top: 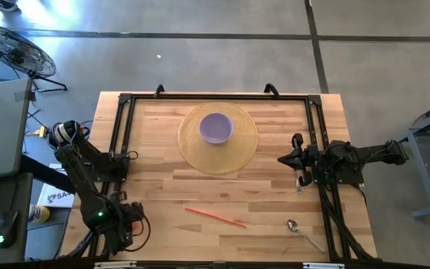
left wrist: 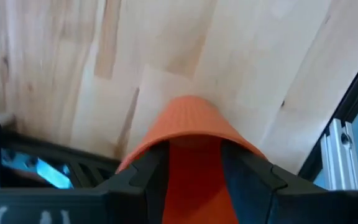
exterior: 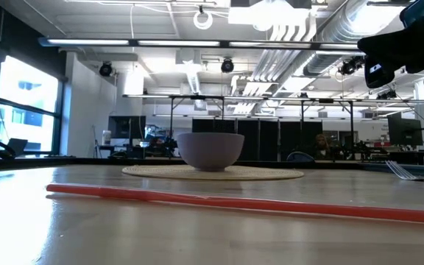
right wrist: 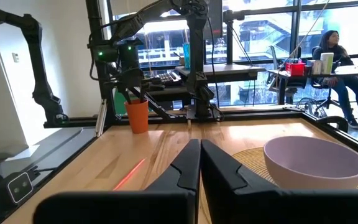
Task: Pick & Place Utensil
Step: Put the orange cup to the right side of the bowl on the table placemat
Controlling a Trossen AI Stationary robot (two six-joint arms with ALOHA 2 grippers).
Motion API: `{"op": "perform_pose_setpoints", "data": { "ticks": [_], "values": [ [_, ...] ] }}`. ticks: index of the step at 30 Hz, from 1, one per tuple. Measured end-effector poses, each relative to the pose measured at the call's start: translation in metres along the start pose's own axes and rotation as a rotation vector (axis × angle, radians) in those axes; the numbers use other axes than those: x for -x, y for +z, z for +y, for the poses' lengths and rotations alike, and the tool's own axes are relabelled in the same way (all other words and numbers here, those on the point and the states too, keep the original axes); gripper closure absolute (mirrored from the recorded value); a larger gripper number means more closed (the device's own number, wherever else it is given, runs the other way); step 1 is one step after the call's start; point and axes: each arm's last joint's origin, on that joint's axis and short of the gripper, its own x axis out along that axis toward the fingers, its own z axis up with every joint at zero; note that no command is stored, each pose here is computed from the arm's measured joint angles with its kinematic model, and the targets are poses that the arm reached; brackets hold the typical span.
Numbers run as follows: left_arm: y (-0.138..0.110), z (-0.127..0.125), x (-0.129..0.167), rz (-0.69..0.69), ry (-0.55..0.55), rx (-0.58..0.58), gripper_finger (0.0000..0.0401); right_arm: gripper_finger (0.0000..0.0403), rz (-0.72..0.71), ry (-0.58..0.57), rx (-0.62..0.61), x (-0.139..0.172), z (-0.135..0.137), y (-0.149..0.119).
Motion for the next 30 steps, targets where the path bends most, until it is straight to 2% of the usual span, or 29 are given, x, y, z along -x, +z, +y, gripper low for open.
{"op": "perform_pose_setpoints", "data": {
  "ticks": [14,19,30],
  "values": [
    [0.006,0.001,0.0,-0.174,0.047,-0.104,0.0259,0.0394,0.0,0.0,0.0,0.0,0.0,0.0],
    [0.018,0.003,0.0,-0.199,0.051,-0.11,0.0259,0.0398,0.0,0.0,0.0,0.0,0.0,0.0],
    [0.058,0.003,0.002,-0.328,0.005,-0.231,0.0259,0.0395,0.0,0.0,0.0,0.0,0.0,0.0]
  ]
}}
